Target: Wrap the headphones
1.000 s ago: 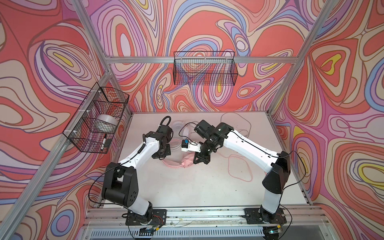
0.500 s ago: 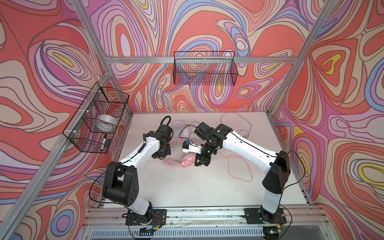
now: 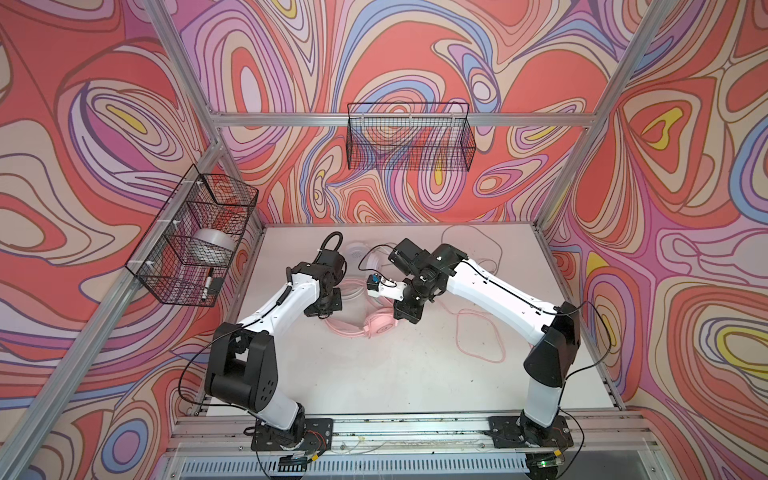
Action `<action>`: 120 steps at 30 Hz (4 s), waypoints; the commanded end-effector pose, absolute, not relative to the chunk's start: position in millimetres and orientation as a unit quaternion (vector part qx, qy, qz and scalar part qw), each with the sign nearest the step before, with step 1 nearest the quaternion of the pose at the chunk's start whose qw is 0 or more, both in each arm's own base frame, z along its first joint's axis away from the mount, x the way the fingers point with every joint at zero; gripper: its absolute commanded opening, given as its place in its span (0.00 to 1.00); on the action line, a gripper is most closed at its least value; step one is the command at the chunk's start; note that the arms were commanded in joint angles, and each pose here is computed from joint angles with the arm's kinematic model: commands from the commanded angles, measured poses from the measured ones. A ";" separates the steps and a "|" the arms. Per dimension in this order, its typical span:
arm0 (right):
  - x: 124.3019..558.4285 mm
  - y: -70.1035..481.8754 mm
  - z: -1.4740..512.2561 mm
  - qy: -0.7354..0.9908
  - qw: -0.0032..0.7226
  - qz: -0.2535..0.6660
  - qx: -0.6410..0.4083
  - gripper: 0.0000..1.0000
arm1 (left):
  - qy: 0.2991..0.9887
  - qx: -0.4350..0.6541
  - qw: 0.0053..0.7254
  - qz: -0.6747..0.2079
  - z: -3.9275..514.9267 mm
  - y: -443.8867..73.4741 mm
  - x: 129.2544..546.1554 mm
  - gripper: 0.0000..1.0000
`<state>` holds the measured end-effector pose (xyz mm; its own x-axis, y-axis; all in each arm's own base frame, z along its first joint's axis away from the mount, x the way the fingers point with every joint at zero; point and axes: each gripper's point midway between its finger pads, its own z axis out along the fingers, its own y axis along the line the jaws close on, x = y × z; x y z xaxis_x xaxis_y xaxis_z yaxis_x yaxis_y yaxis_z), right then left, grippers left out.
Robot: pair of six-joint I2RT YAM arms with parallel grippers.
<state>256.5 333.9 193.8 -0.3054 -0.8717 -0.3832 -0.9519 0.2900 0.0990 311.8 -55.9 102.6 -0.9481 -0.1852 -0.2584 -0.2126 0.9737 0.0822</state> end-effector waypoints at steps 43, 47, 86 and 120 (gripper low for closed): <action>399.7 362.6 165.3 0.833 0.200 0.248 -0.453 0.00 | 0.995 0.020 0.078 -0.051 89.7 -114.2 298.3 0.00; 407.0 355.0 154.8 0.850 0.189 0.245 -0.425 0.00 | 0.995 0.022 0.081 -0.054 92.5 -114.8 298.3 0.00; 402.5 166.1 104.5 0.963 0.162 0.124 -0.176 0.21 | 0.988 0.036 0.080 -0.127 98.5 -139.9 297.0 0.00; 354.0 141.5 26.4 0.976 0.077 0.063 -0.191 0.23 | 0.989 0.030 0.079 -0.125 99.0 -139.8 298.5 0.00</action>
